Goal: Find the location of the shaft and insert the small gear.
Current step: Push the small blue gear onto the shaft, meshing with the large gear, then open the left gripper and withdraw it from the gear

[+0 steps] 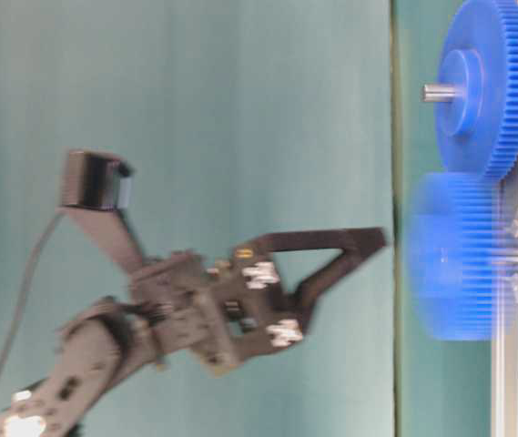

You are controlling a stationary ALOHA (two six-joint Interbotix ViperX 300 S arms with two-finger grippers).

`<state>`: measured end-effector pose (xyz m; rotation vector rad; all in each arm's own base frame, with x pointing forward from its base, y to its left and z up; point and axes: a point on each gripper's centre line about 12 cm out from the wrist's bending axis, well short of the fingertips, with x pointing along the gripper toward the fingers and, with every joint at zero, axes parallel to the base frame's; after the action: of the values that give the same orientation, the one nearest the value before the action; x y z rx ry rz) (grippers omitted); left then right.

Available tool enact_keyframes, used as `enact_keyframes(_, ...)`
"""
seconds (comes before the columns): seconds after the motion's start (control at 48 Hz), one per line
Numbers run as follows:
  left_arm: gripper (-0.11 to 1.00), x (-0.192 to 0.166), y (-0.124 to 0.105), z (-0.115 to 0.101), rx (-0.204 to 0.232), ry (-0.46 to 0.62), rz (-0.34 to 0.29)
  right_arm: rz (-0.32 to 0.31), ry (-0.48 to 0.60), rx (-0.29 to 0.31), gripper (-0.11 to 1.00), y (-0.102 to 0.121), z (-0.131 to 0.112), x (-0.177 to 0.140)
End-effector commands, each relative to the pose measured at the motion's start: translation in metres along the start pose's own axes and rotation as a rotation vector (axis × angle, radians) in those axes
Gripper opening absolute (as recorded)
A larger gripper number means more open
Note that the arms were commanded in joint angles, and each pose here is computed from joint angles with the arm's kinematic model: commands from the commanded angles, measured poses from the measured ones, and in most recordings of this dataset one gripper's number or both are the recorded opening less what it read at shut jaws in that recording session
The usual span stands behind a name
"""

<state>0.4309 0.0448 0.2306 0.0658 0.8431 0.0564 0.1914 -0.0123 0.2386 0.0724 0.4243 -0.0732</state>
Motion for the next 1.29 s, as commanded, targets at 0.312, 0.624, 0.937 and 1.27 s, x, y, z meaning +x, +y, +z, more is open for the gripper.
enact_keyframes(0.312, 0.02, -0.041, -0.005, 0.020, 0.007, -0.104, -0.001, 0.000, -0.014, 0.010, 0.29, 0.000, 0.004, 0.000)
enact_keyframes(0.624, 0.02, -0.087, -0.022, 0.027, 0.031, -0.196, -0.028, 0.003, -0.024, 0.005, 0.29, 0.001, 0.008, -0.001)
enact_keyframes(0.937, 0.02, -0.114, -0.022, 0.010, -0.016, -0.228, -0.030, 0.012, -0.107, -0.003, 0.31, 0.003, 0.019, -0.003)
enact_keyframes(1.27, 0.02, -0.124, -0.022, 0.001, -0.049, -0.301, -0.031, 0.012, -0.090, 0.003, 0.61, 0.003, 0.017, -0.003)
